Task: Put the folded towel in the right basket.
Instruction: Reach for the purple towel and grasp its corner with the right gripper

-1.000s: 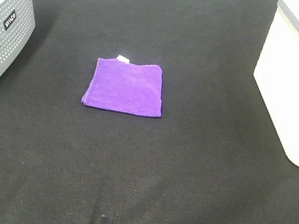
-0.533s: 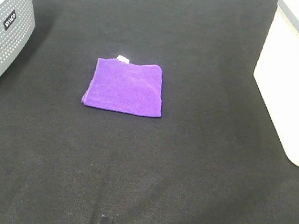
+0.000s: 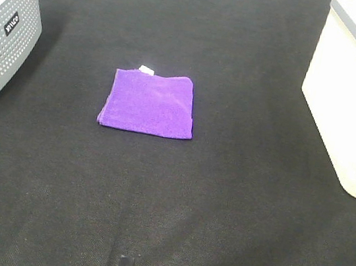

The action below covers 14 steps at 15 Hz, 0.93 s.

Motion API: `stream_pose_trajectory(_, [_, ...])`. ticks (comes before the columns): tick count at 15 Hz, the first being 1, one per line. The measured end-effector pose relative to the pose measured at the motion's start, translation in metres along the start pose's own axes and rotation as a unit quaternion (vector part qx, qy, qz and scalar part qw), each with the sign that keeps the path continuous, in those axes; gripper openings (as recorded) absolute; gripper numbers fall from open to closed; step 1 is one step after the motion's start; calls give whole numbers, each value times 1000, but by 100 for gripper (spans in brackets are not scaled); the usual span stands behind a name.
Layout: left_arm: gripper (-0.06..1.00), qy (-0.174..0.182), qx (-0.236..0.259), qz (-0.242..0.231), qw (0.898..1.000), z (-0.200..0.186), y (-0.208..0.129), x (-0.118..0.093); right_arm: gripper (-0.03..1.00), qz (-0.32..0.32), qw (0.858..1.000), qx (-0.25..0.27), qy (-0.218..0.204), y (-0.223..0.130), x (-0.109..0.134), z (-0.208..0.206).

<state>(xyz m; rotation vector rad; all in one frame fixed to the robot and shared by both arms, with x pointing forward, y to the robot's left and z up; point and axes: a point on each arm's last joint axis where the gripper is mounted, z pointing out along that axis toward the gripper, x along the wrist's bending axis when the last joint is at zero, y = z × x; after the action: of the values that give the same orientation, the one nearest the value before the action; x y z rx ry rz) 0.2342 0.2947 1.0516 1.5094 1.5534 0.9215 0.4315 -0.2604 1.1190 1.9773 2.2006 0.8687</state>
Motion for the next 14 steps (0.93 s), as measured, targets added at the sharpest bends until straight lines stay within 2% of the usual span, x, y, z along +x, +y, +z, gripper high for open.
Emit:
stream_pose_trajectory(1, [99, 0, 0, 0, 1000, 0, 0, 0, 96, 18, 998, 7, 68, 14, 5, 20])
stream_pose_trajectory(2, [99, 0, 0, 0, 1000, 0, 0, 0, 96, 30, 993, 21, 111, 24, 5, 37])
stream_pose_trajectory(3, [99, 0, 0, 0, 1000, 0, 0, 0, 96, 30, 993, 21, 111, 24, 5, 37])
stream_pose_trajectory(5, [99, 0, 0, 0, 1000, 0, 0, 0, 96, 59, 984, 40, 163, 41, 0, 75])
stream_pose_trajectory(7, [99, 0, 0, 0, 1000, 0, 0, 0, 96, 64, 980, 66, 174, 52, -4, 114])
stream_pose_trajectory(8, [99, 0, 0, 0, 1000, 0, 0, 0, 96, 43, 979, 89, 179, 60, 9, 138])
stream_pose_trajectory(11, [99, 0, 0, 0, 1000, 0, 0, 0, 96, -4, 978, 92, 190, 93, 39, 174])
stream_pose_trajectory(14, [99, 0, 0, 0, 1000, 0, 0, 0, 96, -7, 979, 94, 180, 125, 35, 213])
